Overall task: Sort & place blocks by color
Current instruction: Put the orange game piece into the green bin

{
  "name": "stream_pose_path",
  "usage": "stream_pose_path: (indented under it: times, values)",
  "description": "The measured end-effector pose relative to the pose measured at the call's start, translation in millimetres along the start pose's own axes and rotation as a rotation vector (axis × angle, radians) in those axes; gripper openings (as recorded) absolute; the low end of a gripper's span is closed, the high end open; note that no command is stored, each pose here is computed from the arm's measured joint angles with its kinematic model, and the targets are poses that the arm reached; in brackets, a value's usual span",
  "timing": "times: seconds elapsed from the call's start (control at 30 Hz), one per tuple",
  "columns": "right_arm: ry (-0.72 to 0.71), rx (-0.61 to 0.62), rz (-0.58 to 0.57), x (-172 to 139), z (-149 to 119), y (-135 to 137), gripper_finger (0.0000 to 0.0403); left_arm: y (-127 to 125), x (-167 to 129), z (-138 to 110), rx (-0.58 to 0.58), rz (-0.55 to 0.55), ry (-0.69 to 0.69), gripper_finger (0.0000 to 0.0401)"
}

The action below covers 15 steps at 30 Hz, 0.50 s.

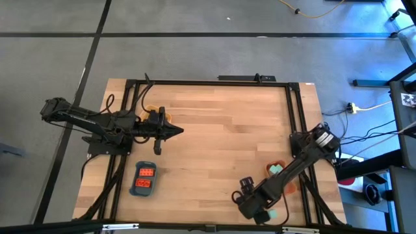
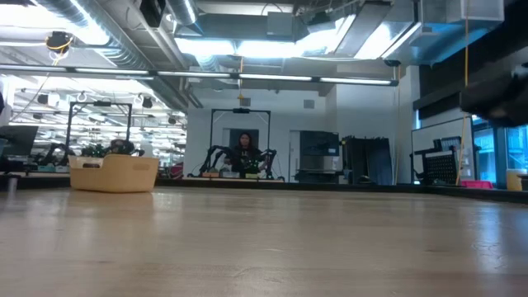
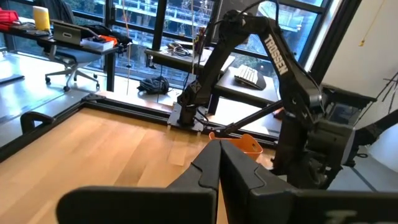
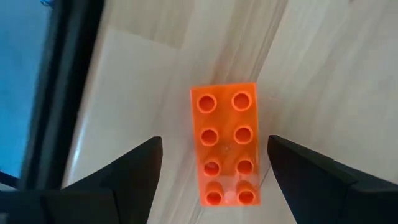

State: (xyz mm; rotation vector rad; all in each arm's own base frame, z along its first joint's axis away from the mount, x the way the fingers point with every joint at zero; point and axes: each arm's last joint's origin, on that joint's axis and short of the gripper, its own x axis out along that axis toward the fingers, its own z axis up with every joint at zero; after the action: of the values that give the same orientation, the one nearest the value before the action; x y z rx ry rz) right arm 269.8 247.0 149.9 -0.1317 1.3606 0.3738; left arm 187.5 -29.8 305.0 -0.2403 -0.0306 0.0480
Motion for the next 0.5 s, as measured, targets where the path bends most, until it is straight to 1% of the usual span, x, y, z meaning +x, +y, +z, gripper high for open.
stream_pose_path:
  times: [0.17,0.37,0.43,0.5]
  values:
    - [0.029,0.000,-0.017,12,-1,-1,0.0294,0,0,0,0.001,0.000,0.000,0.0000]
    - [0.033,0.001,-0.035,15,-1,-1,0.0292,0,0,0,0.001,0.000,0.000,0.0000]
    - [0.027,-0.001,-0.058,16,-1,-2,0.0280,0,0,0,0.001,0.000,0.000,0.0000]
    - [0.027,-0.003,-0.078,16,-2,-2,0.0257,0,0,0,0.001,0.000,0.000,0.0000]
